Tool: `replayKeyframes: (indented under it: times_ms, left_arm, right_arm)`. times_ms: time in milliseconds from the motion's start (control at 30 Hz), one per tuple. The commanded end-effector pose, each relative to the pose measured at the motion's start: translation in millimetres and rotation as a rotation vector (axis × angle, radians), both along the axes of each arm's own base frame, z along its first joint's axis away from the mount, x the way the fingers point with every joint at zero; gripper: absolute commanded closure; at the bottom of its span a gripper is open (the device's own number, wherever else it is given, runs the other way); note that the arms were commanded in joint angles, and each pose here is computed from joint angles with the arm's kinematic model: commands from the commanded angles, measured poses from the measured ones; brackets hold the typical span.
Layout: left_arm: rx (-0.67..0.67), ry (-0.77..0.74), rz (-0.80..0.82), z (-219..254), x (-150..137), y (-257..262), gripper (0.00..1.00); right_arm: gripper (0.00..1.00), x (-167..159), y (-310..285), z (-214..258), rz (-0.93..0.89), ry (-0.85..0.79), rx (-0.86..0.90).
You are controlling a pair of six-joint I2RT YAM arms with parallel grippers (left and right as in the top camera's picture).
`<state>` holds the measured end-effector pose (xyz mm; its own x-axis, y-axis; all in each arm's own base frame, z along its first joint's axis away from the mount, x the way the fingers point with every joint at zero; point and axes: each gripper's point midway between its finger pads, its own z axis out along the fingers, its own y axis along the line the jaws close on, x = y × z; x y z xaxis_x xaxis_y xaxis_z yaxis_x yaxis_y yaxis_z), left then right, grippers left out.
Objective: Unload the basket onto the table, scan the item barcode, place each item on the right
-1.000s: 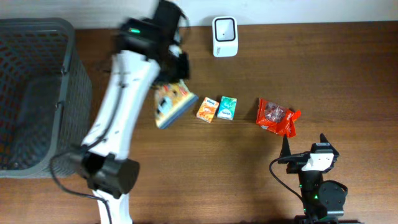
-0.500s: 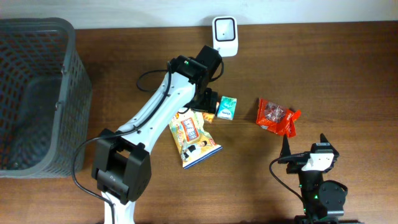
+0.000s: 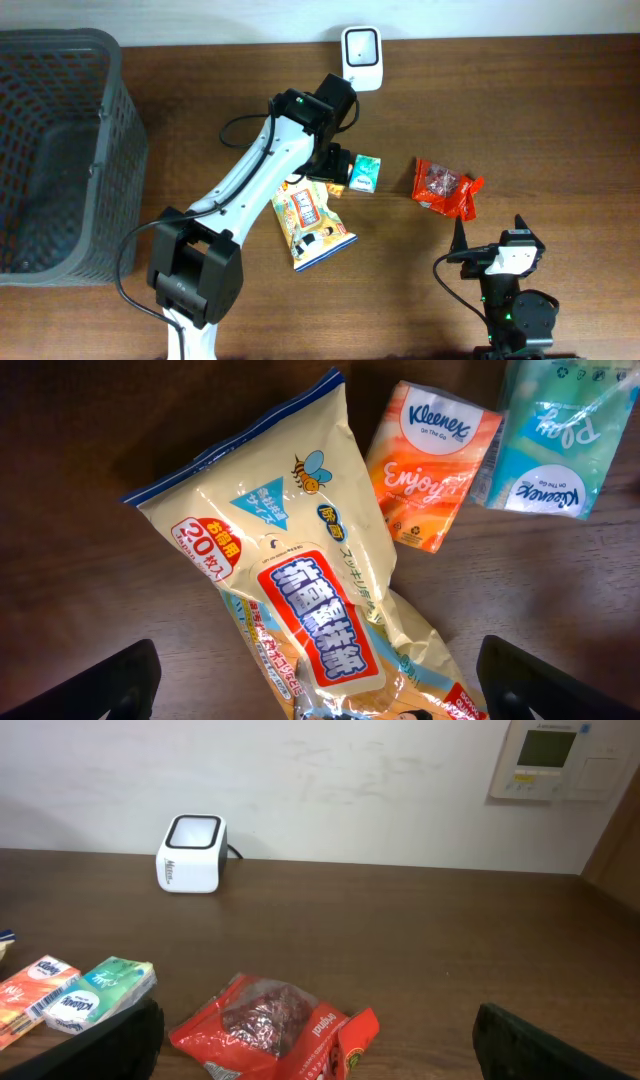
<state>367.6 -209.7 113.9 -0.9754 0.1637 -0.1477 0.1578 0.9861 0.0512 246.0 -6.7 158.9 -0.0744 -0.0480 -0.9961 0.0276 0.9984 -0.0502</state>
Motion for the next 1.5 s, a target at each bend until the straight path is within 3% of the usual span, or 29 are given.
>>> replayKeyframes:
  times_ms: [0, 933, 1200, 1467]
  left_arm:
    - [-0.035, -0.034, 0.000, 15.3, 3.5, -5.1, 0.01]
    - [-0.029, -0.032, 0.009, 15.1, 4.9, -0.6, 0.01]
    - [-0.074, -0.108, 0.112, 15.2, 44.6, 29.1, 0.01]
    - [-0.053, -0.069, 0.100, -24.4, 40.9, 28.9, 0.01]
  right_arm:
    - [0.02, 0.0, 1.1, -3.8, 0.004, 0.008, 0.001]
    - [0.02, 0.0, 1.1, -3.8, 0.004, 0.008, 0.001]
    - [0.02, 0.0, 1.1, -3.8, 0.004, 0.008, 0.001]
    - [0.02, 0.2, 1.0, -4.8, 0.004, 0.012, 0.001]
